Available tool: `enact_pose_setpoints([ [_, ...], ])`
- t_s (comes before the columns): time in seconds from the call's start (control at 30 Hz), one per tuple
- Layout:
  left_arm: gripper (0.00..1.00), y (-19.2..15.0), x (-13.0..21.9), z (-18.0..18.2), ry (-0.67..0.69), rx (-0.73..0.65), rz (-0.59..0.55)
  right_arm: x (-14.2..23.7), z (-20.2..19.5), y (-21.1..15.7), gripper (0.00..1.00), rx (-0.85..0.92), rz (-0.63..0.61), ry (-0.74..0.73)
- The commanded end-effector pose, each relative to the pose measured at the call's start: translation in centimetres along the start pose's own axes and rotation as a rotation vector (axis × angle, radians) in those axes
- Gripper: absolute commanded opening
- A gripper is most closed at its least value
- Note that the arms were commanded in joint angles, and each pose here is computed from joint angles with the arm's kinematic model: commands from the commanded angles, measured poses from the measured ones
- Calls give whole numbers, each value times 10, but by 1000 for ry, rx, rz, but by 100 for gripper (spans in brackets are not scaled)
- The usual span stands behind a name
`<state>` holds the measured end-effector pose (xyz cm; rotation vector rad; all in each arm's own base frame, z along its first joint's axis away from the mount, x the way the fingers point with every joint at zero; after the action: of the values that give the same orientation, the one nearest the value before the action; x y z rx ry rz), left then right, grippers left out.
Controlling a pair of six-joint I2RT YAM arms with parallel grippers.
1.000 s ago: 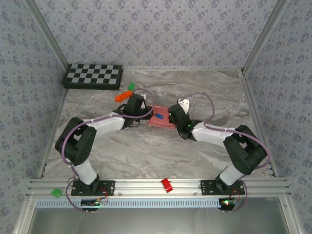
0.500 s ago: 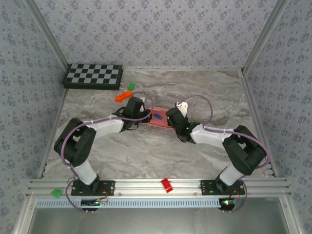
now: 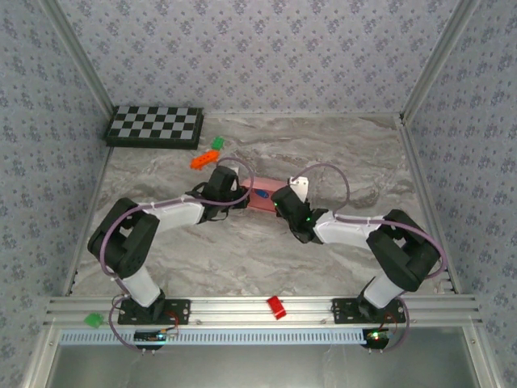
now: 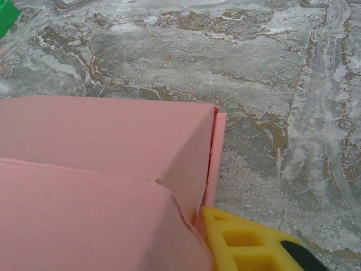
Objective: Fold the paper box
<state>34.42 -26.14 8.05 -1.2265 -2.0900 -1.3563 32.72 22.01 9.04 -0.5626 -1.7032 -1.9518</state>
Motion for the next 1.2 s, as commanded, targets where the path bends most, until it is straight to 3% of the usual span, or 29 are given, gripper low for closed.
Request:
enact_pose_setpoints([
  [0.0, 16, 6, 9, -5, -11, 4, -36, 0, -10, -10, 24, 9, 11, -60],
  [0.83, 28, -3, 41, 15, 60, -25, -78, 21, -16, -11, 42, 44, 0, -84],
  [0.97, 28, -1, 51, 26, 118, -33, -106, 29, -23, -14, 44, 42, -3, -100],
  [1.17, 29, 17, 72, 53, 325, -23, -177, 42, -49, -19, 44, 32, -4, -194],
])
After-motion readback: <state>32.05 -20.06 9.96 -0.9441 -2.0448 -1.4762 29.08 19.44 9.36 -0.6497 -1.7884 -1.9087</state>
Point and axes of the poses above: each hand's point on the last joint's axis, 136 mm out from that joint toward the fingers, its own x axis back along the fingers, its own z axis along the line the jaws close on, y = z × x, the point moved 1 cm from there along x, back along the fingers, and after that the axes turned 4 degrees about x, right-handed, at the moved point
